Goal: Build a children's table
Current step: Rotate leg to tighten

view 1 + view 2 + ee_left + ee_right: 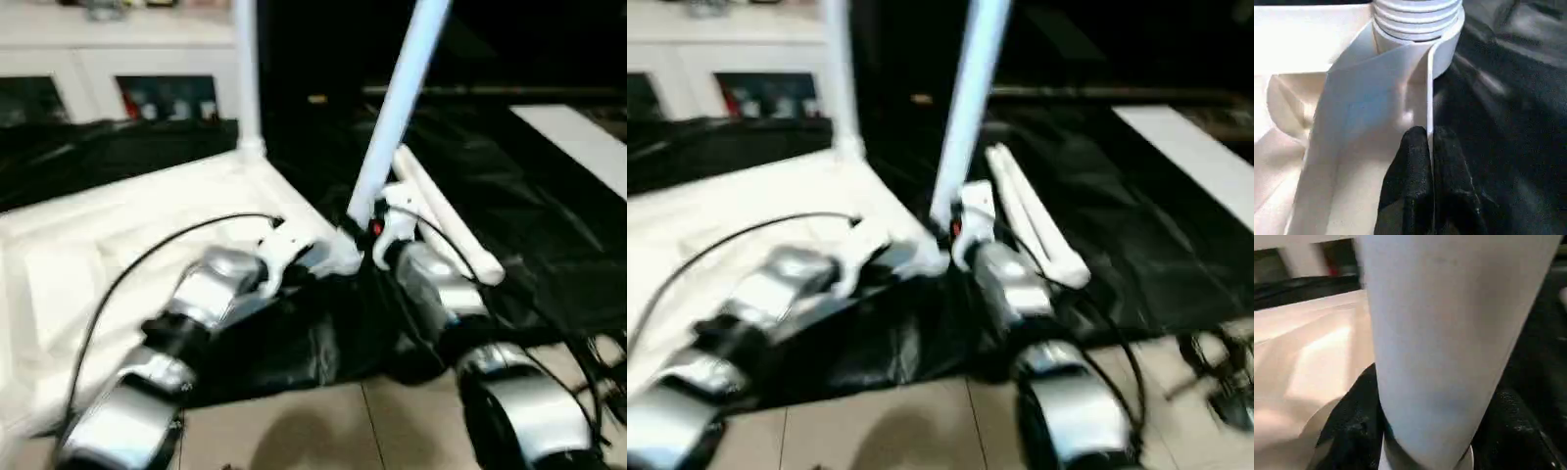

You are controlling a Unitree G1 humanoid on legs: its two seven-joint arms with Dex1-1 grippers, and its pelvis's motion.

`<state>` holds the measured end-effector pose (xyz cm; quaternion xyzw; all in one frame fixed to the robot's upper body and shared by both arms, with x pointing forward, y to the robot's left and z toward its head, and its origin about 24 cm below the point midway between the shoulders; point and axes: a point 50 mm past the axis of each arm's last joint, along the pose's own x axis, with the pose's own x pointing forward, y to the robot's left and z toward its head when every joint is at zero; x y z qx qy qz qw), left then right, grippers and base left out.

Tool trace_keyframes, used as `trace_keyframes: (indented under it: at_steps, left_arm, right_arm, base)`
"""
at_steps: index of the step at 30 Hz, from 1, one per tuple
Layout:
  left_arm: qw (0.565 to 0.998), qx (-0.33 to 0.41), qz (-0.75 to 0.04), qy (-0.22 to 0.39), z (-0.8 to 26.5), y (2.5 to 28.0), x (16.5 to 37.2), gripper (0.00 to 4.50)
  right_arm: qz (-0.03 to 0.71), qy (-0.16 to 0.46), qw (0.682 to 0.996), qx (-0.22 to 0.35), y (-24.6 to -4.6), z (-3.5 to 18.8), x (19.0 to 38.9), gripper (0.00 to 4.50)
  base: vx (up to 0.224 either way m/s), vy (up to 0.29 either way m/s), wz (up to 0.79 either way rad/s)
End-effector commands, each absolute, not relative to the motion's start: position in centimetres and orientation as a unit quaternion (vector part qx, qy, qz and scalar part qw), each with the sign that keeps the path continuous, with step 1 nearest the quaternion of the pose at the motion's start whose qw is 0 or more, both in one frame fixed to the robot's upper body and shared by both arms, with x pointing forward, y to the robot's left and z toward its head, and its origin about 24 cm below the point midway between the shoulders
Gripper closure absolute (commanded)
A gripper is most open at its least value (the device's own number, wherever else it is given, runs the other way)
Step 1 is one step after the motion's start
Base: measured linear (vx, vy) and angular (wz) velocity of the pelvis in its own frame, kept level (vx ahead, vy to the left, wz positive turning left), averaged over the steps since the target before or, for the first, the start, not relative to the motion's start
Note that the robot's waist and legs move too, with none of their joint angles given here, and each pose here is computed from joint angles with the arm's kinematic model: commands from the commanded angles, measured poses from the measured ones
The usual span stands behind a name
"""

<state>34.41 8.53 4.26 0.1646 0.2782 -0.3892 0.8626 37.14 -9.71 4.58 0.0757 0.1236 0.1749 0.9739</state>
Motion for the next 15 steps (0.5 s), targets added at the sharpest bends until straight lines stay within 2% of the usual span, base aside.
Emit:
trace_keyframes:
  at_steps: [1,2,4,8,11,15]
  left_arm:
    - [0.888,0.157,-0.356,0.246,5.9,8.4,35.4,4.5]
    - [0.889,0.152,-0.358,0.24,6.2,6.9,35.2,4.5]
    - [0.891,0.157,-0.353,0.238,6.2,6.3,35.2,4.5]
    - [0.895,0.164,-0.34,0.24,6.0,6.7,35.4,4.5]
    - [0.897,0.169,-0.326,0.244,5.9,7.5,35.6,4.5]
    - [0.897,0.175,-0.323,0.245,5.9,8.1,35.6,4.5]
  right_arm:
    - [0.111,0.266,0.955,0.065,-11.5,-1.3,34.3,2.59]
    - [0.111,0.262,0.958,0.048,-10.7,-0.9,34.6,2.59]
    - [0.116,0.258,0.958,0.038,-10.0,-0.7,34.7,2.6]
    - [0.124,0.255,0.958,0.028,-9.5,-0.6,34.8,2.6]
    - [0.122,0.257,0.958,0.029,-9.4,-0.6,34.7,2.6]
    - [0.128,0.257,0.957,0.028,-9.4,-0.7,34.7,2.6]
  base:
    - [0.0,0.0,0.0]
    - [0.0,0.0,0.0]
    - [0.0,0.0,0.0]
    - [0.028,-0.064,0.15]
    - [0.109,0.012,-0.39]
    - [0.0,0.0,0.0]
